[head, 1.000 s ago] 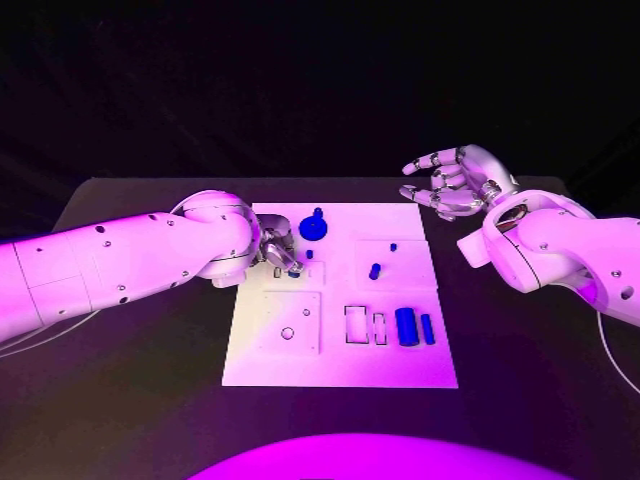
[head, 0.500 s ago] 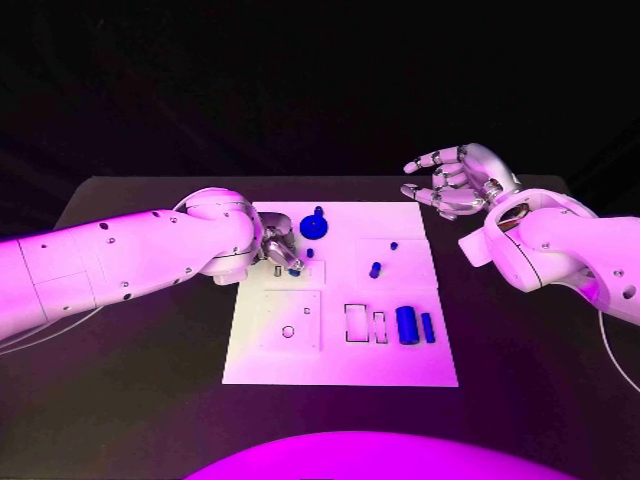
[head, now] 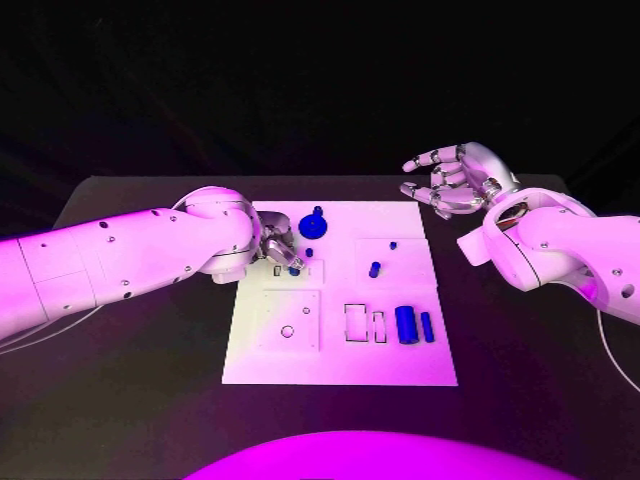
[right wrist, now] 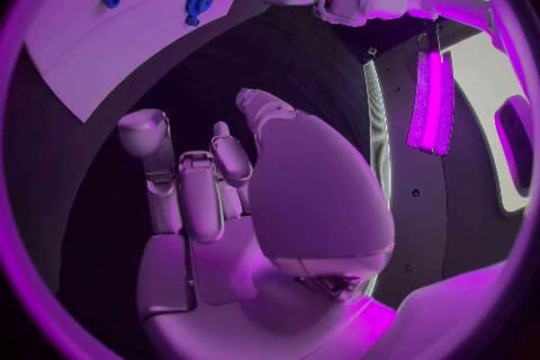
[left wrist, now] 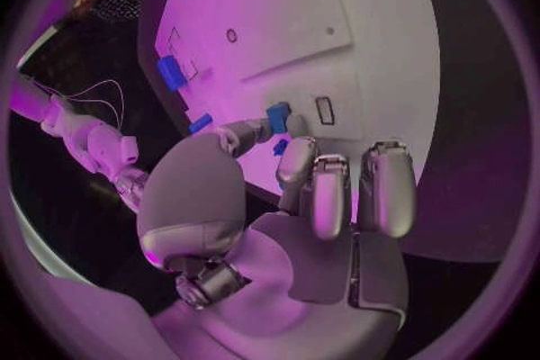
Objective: Assemble the parts on the task board
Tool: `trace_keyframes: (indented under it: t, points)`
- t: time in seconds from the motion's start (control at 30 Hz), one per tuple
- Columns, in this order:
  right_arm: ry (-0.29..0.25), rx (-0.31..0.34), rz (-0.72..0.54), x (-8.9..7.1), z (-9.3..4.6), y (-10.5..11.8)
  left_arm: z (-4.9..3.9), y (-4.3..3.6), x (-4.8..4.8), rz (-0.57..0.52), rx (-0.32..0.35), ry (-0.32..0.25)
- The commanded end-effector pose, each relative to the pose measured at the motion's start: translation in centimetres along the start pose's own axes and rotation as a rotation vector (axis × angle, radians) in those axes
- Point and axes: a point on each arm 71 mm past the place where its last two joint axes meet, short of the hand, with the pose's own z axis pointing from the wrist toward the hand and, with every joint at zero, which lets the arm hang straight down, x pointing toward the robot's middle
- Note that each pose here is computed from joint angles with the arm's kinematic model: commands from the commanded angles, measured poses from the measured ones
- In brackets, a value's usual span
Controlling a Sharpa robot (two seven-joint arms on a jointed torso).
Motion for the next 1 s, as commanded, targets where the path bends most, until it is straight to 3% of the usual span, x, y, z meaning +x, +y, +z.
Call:
trace_keyframes:
  t: [0.03, 1.0]
  points:
    - [-0.008, -0.017, 0.002, -0.02, -0.03, 0.16, 0.14, 0.12, 0.42, 0.019, -0.007, 0.028]
    - [-0.005, -0.019, 0.009, -0.01, -0.03, 0.15, 0.22, 0.44, 0.41, 0.031, -0.017, 0.042]
